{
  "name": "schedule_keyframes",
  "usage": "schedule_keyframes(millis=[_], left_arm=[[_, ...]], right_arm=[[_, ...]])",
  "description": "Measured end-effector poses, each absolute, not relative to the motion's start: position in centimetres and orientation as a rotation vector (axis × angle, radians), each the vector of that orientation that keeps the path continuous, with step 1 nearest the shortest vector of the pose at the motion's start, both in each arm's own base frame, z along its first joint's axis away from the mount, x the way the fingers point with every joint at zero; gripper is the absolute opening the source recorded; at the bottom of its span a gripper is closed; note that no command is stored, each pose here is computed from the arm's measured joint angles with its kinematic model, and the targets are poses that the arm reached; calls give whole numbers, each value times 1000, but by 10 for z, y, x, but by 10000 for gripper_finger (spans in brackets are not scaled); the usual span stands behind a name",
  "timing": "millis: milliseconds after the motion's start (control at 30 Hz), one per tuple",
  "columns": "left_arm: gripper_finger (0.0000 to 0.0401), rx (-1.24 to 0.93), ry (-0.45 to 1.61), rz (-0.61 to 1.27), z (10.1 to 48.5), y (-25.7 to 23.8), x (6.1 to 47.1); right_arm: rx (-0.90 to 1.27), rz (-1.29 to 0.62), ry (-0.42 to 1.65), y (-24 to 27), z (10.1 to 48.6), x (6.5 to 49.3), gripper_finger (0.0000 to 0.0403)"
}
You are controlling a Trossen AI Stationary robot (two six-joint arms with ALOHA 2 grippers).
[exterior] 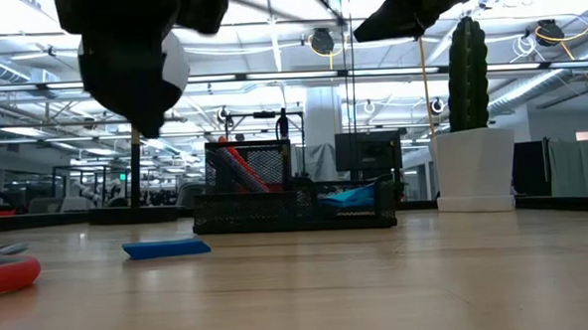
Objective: Pick and place office supplies into organizer
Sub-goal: Put the blue eraser into the black desk organizer
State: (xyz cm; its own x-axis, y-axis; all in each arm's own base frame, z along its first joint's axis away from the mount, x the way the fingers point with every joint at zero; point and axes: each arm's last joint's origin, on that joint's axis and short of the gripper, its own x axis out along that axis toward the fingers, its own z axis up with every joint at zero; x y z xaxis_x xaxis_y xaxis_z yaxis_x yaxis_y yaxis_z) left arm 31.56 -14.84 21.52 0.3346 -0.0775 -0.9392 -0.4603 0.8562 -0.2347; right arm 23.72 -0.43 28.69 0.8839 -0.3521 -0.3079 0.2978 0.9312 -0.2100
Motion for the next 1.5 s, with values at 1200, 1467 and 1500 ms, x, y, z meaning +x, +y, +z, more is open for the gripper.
schedule_keyframes(millis=[1200, 1467, 1500], left_arm=[[104, -566, 1253, 111, 171, -147, 351], [104, -632, 1239, 110, 172, -148, 353], [104, -637, 1242, 117, 172, -148, 353]], right_arm=[[-160, -338, 349, -4, 287, 237, 91], [-161, -338, 349, -4, 287, 237, 91], [-162, -338, 349, -4, 287, 237, 91]])
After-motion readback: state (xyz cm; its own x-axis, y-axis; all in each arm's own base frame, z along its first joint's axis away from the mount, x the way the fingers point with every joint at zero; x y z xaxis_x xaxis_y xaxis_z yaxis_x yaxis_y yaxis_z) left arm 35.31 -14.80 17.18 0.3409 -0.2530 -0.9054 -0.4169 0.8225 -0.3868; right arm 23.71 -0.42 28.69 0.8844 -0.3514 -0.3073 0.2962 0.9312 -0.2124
